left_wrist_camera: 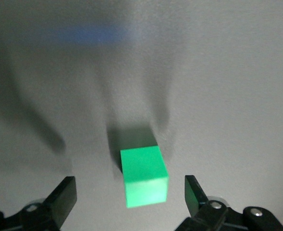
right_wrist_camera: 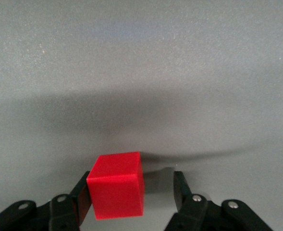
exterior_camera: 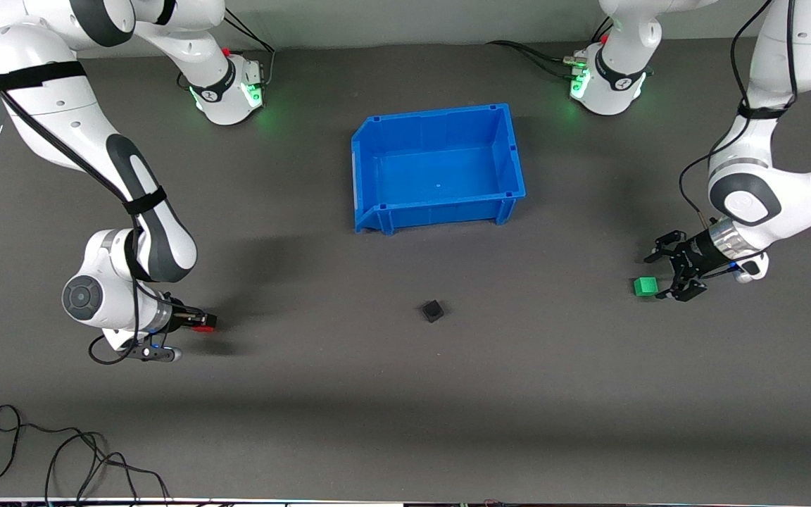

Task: Attach green and red cubes to black cube
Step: 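Close the right gripper on the red cube while the left gripper grasps the green cube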

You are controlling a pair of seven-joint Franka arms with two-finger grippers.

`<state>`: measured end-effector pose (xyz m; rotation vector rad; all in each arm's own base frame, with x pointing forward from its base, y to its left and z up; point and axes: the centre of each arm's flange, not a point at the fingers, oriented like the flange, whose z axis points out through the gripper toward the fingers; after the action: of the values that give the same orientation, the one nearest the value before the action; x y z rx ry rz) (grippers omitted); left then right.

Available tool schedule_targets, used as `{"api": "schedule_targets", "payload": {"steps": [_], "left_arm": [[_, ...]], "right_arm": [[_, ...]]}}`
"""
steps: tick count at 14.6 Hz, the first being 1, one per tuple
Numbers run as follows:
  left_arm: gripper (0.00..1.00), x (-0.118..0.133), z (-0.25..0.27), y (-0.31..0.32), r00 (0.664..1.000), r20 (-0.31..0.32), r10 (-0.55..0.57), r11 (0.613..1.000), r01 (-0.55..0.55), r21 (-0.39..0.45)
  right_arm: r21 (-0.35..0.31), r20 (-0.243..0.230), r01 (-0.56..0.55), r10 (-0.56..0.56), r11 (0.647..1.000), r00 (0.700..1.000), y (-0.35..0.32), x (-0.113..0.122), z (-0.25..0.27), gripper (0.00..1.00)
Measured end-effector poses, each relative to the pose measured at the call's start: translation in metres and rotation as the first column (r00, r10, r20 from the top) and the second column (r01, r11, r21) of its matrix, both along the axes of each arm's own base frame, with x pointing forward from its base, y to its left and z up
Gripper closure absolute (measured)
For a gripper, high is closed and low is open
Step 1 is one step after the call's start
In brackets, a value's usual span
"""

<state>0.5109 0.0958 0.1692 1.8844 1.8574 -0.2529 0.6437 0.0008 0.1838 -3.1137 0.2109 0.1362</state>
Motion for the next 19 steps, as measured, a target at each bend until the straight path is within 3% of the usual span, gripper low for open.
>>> {"api": "schedule_targets", "payload": {"steps": [5, 6, 8, 10, 11, 13, 19], "left_arm": [[0.00, -0.003, -0.011, 0.000, 1.000, 0.004, -0.008, 1.000, 0.008, -0.007], [0.08, -0.003, -0.011, 0.000, 1.000, 0.005, -0.008, 1.000, 0.008, -0.007], [0.33, -0.003, -0.010, 0.000, 1.000, 0.007, -0.008, 1.000, 0.008, -0.006], [0.56, -0.002, -0.009, 0.001, 1.000, 0.010, -0.008, 1.000, 0.008, -0.006], [0.63, -0.001, -0.008, 0.001, 1.000, 0.013, -0.008, 1.000, 0.008, -0.005], [0.63, 0.001, -0.007, 0.001, 1.000, 0.018, -0.008, 1.000, 0.008, -0.005], [0.63, 0.002, -0.005, 0.004, 1.000, 0.022, -0.003, 1.000, 0.003, -0.005]], "right_arm": [[-0.001, 0.003, 0.031, -0.031, 1.000, 1.000, 0.002, 0.003, -0.005, 0.31], [-0.001, 0.005, 0.033, -0.033, 0.999, 0.999, 0.002, 0.003, -0.007, 0.32], [-0.001, 0.008, 0.035, -0.035, 0.999, 0.999, 0.002, 0.003, -0.010, 0.34], [-0.001, 0.014, 0.036, -0.036, 0.999, 0.999, 0.002, 0.006, -0.008, 0.52], [-0.001, 0.016, 0.037, -0.037, 0.999, 0.999, 0.002, 0.006, -0.007, 0.52], [-0.001, 0.016, 0.039, -0.039, 0.999, 0.999, 0.002, 0.006, -0.007, 0.60], [-0.002, 0.026, 0.186, -0.186, 0.983, 0.982, 0.019, 0.011, -0.001, 0.60]]}}
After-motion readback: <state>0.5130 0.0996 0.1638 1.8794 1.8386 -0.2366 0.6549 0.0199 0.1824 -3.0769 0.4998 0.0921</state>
